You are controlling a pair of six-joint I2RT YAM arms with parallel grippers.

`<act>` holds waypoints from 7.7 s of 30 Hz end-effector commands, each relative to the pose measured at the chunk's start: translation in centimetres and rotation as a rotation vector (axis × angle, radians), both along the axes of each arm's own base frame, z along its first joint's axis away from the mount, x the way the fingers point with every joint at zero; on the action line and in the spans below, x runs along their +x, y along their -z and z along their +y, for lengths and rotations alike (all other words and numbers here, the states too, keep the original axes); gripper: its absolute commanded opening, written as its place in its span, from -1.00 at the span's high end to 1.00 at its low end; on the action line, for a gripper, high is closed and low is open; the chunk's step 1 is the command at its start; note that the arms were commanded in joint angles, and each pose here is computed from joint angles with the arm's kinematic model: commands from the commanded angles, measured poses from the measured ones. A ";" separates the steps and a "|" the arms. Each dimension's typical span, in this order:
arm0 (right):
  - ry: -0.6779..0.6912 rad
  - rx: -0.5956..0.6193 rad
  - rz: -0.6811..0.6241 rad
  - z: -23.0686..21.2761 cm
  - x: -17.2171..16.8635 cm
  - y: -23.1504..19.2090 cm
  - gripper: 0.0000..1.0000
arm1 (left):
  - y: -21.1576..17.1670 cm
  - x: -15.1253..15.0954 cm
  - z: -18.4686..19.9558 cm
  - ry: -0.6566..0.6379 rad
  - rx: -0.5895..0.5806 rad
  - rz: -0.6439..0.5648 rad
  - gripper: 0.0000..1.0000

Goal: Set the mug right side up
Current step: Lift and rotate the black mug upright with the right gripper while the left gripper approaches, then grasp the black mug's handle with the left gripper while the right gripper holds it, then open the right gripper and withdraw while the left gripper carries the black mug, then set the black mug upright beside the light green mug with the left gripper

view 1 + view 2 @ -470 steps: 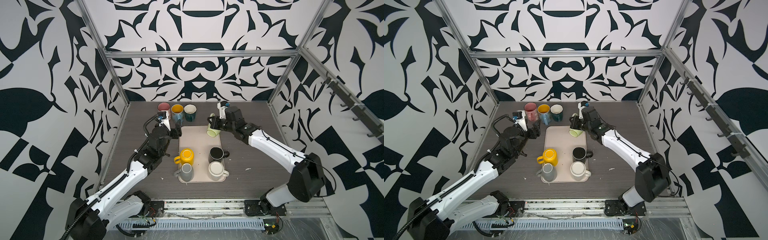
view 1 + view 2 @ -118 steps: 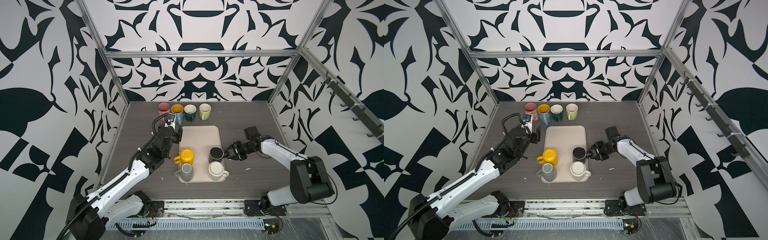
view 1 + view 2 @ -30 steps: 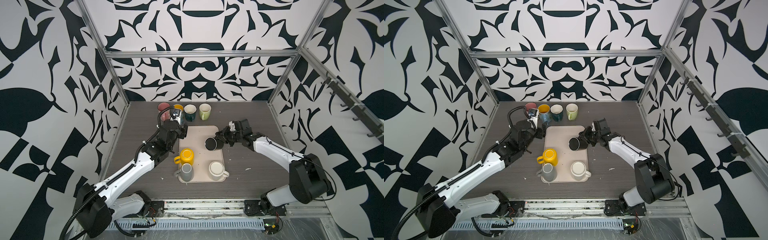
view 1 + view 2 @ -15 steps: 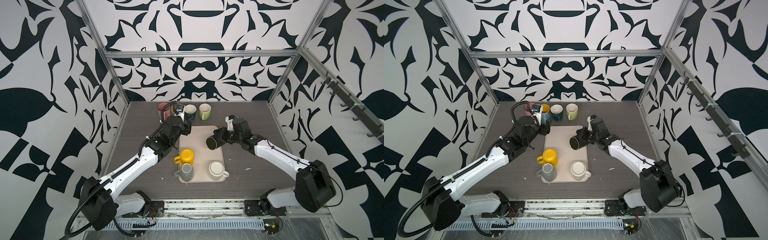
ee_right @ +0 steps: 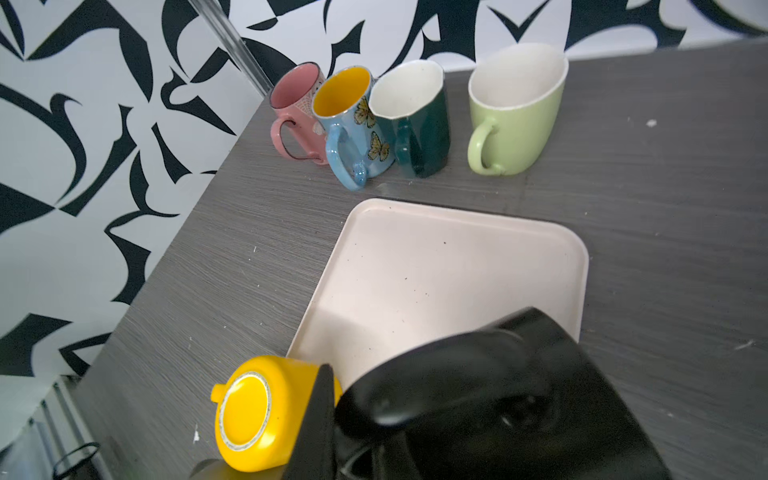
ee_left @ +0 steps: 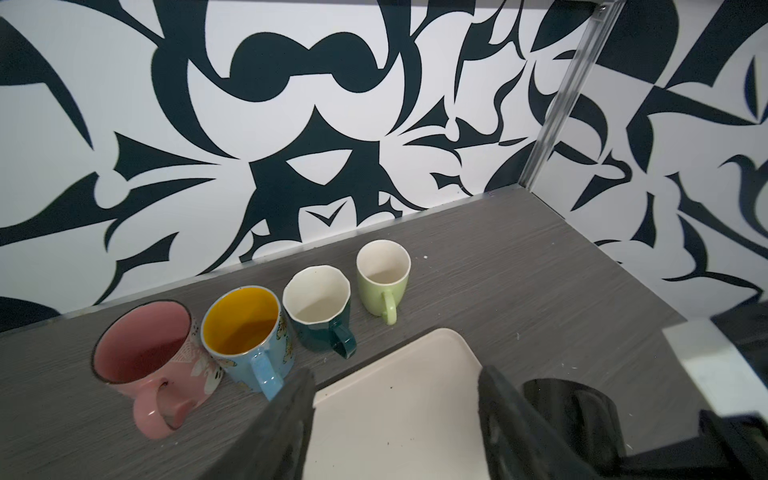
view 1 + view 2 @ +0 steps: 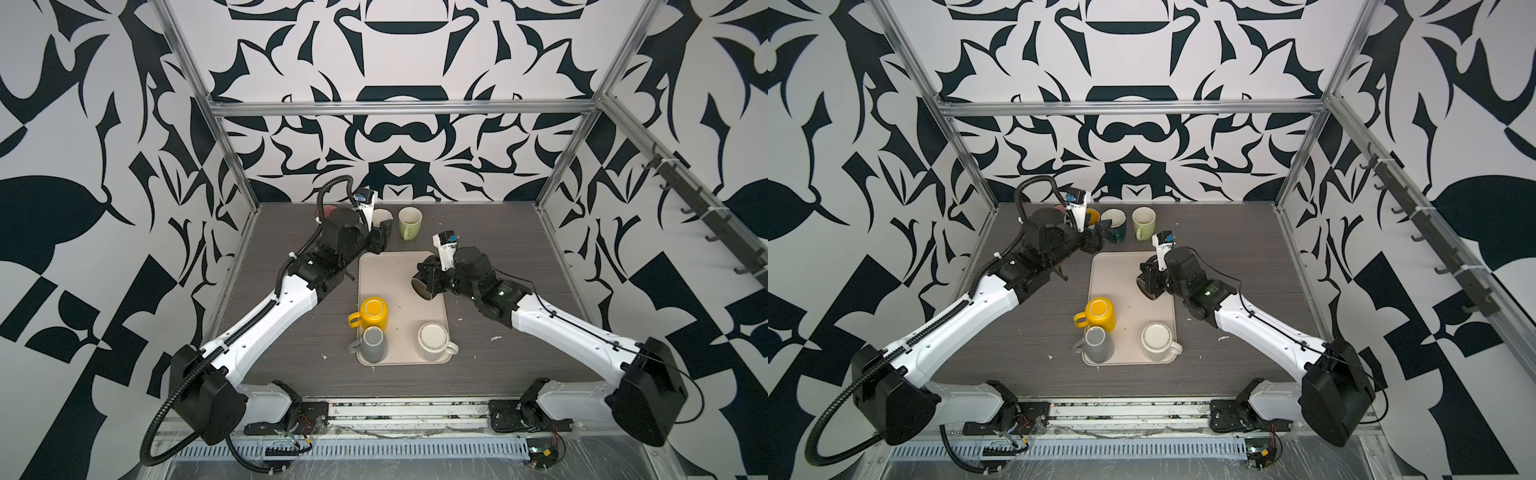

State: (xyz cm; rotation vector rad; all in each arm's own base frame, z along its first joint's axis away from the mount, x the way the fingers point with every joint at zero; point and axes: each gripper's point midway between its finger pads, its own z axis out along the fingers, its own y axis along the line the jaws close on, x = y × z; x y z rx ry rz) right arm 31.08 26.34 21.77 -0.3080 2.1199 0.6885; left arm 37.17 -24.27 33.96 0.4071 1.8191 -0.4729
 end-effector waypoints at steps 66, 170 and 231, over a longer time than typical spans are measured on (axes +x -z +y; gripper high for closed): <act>0.110 -0.967 -1.143 4.9 1.8 -12.4 1.00 | 2.3 -3.7 -6.5 0.563 0.024 0.441 -0.18; 0.521 -0.385 -0.622 -14.3 -4.9 -13.2 0.06 | 15.1 11.7 -21.0 0.160 -0.131 -0.095 1.00; 0.422 -0.340 -0.404 -10.7 -3.0 -8.8 0.00 | 1.4 4.3 -14.2 0.048 -0.092 -0.316 -0.13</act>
